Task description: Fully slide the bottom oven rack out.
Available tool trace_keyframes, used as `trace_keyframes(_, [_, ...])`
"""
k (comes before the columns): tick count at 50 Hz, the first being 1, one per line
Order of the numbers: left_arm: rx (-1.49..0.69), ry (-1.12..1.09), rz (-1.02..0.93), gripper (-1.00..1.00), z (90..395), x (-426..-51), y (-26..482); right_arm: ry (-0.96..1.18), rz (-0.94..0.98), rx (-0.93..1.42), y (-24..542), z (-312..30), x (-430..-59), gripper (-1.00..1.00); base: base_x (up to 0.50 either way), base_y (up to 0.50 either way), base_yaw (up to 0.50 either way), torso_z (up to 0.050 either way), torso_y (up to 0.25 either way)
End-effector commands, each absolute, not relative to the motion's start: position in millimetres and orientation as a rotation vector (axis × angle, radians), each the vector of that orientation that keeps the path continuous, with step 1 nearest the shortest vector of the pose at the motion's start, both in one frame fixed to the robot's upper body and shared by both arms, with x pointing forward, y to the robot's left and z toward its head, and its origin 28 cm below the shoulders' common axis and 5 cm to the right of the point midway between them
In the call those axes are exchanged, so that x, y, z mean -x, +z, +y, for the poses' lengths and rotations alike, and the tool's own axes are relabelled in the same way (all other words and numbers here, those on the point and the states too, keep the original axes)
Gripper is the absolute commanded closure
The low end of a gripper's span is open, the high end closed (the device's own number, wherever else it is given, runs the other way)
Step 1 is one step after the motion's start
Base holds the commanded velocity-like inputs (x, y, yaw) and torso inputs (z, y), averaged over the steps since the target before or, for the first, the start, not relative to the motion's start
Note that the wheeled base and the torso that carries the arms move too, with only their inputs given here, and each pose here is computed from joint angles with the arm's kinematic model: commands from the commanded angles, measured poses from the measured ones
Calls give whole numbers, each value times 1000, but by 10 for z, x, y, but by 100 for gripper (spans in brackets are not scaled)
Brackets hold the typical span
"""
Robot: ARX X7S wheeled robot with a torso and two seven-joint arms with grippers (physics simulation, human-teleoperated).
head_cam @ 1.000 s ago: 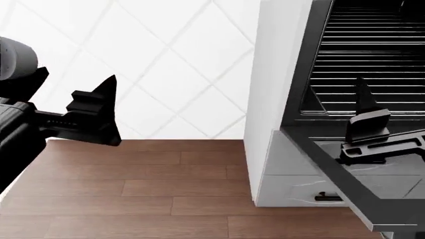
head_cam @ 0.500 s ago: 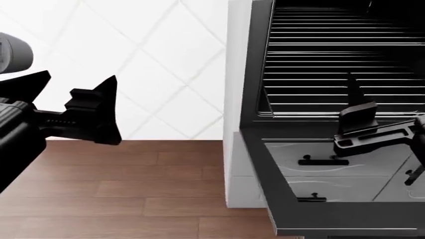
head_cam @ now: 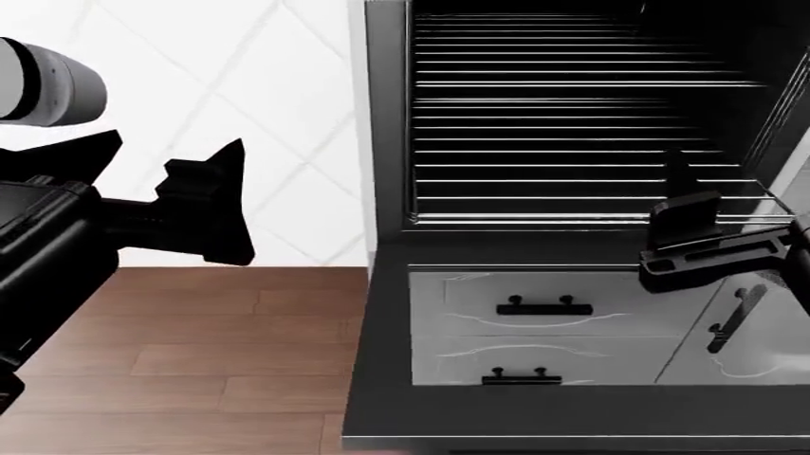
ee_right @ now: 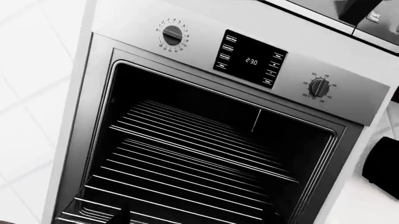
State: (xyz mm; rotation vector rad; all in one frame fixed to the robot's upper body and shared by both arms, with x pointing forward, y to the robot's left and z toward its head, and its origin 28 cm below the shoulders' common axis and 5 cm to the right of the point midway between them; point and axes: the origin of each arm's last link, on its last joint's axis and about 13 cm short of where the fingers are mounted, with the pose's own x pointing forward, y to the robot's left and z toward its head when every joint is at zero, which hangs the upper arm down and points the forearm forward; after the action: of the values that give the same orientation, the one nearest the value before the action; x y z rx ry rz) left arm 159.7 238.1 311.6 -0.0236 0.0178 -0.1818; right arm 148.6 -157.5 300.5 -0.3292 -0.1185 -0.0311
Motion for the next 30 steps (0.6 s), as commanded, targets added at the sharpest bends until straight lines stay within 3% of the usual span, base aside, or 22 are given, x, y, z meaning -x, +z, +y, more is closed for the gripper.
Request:
trace_keyframes(1, [25, -177, 21, -100, 2381, -1608, 3122, -28, -115, 338, 3025, -1574, -1496, -100, 0, -500, 0, 0, 0])
trace_keyframes(30, [33, -181, 27, -100, 2359, -1632, 3072, -5, -102, 324, 2968, -1571, -1515, -100, 33, -500, 0, 0, 0])
